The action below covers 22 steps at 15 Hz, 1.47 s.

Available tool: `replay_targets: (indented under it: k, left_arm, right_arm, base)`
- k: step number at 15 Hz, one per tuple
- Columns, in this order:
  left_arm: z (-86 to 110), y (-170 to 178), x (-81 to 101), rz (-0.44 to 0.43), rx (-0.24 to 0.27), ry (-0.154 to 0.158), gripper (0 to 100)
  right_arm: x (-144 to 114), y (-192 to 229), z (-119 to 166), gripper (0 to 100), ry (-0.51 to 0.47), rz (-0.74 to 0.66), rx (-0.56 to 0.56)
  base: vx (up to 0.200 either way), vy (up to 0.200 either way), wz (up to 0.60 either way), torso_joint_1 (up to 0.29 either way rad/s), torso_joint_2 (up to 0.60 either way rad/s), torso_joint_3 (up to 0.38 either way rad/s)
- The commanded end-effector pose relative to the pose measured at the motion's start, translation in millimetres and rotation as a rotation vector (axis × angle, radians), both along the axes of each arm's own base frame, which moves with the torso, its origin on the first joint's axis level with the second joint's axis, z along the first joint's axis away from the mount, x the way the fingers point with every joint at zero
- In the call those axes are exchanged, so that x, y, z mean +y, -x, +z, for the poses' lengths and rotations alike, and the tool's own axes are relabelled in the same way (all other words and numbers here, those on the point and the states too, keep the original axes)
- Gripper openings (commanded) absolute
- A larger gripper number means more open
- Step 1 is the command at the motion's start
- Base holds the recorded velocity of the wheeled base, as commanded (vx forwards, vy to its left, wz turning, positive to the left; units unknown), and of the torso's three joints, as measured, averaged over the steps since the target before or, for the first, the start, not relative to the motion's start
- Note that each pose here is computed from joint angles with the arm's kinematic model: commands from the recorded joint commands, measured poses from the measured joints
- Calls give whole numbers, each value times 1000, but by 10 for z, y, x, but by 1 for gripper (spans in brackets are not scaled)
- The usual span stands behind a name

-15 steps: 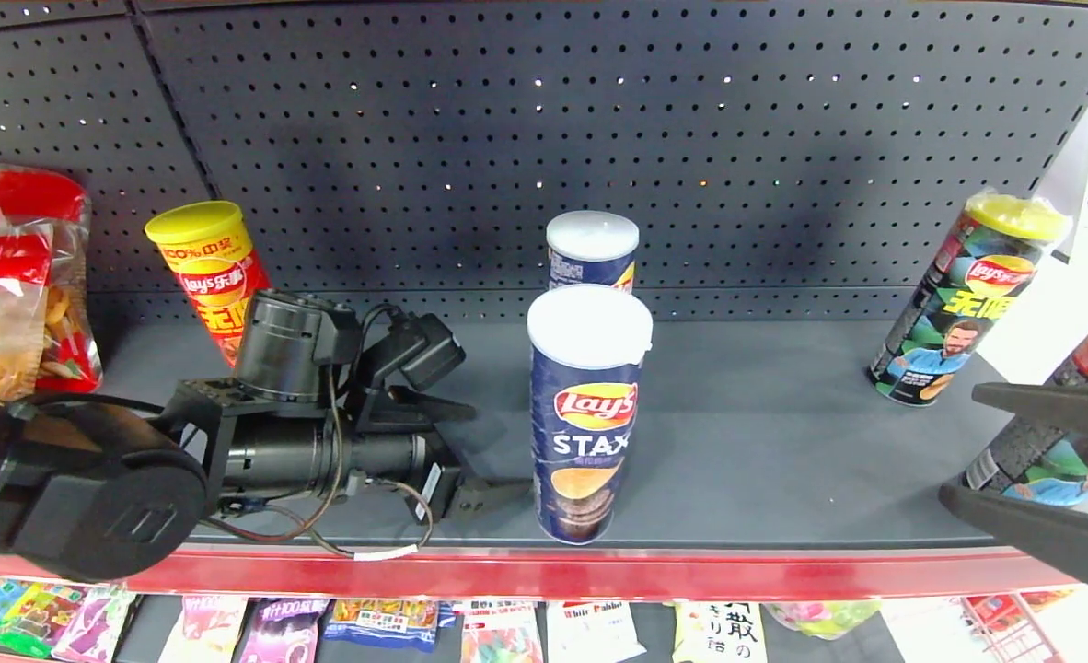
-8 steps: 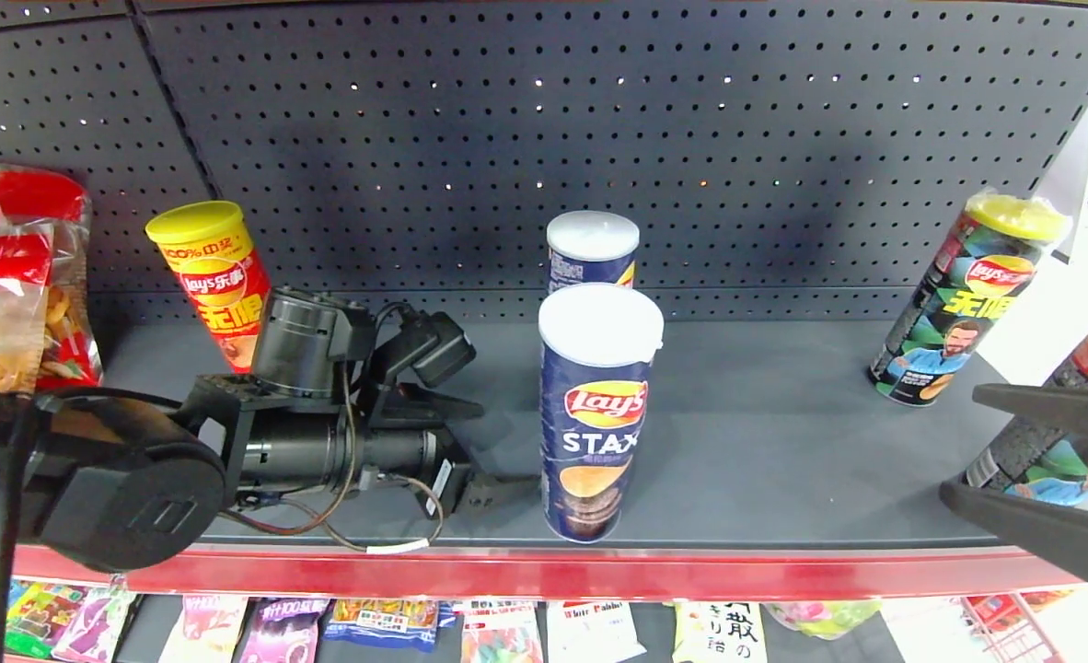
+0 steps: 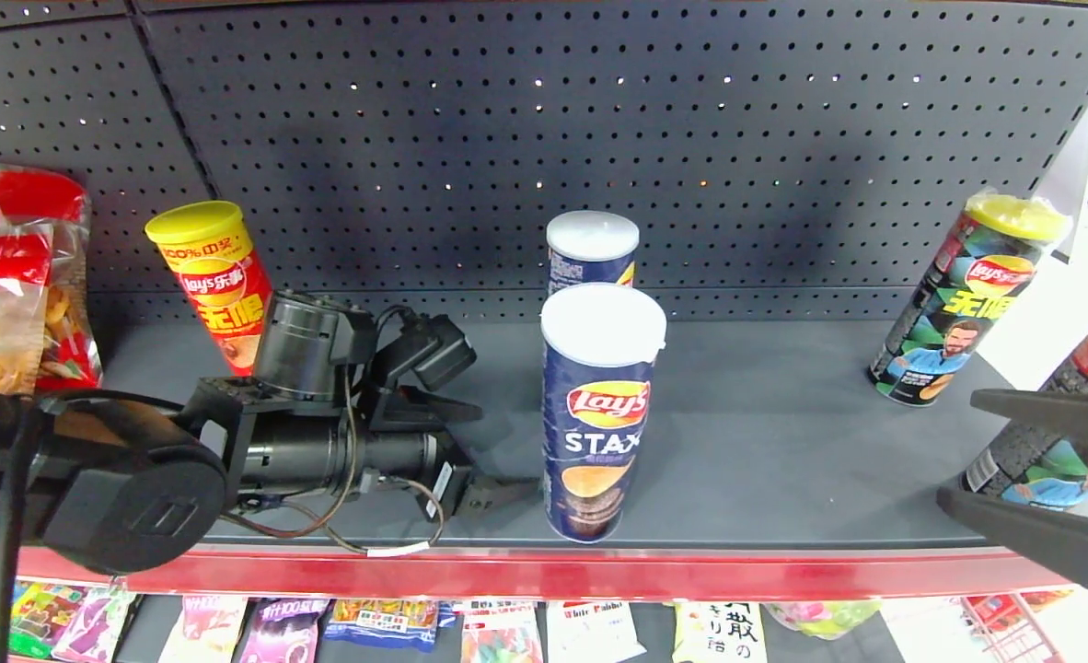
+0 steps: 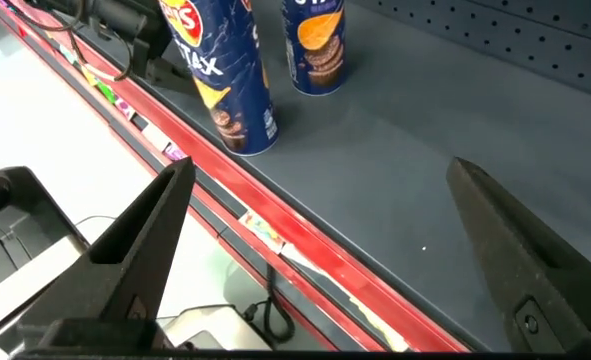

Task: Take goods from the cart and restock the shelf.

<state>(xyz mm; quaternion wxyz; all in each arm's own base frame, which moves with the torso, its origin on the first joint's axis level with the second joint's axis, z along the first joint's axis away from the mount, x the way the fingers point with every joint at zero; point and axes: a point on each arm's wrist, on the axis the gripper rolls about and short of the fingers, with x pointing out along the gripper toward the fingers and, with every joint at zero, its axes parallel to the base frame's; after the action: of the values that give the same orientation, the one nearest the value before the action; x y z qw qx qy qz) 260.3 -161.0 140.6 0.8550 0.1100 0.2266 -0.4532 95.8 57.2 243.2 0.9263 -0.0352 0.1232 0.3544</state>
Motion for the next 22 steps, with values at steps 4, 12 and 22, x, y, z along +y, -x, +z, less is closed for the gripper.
replay_targets:
  k: [4, 12, 22]
  left_arm:
    - [186, 377, 421, 81, -42, 22, 100]
    - [556, 1953, 1526, 639, -245, -2, 100]
    - [-7, 3067, 1584, 867, -224, 39, 100]
  right_arm:
    - [-28, 56, -189, 100, 26, 3, 39]
    - [-436, 480, -506, 100, 141, -615, -100]
    - [-725, 1189, -760, 100, 249, -812, -103]
  base:
    - [0, 0, 0, 0, 0, 0]
    - [0, 0, 0, 0, 0, 0]
    - [0, 0, 0, 0, 0, 0]
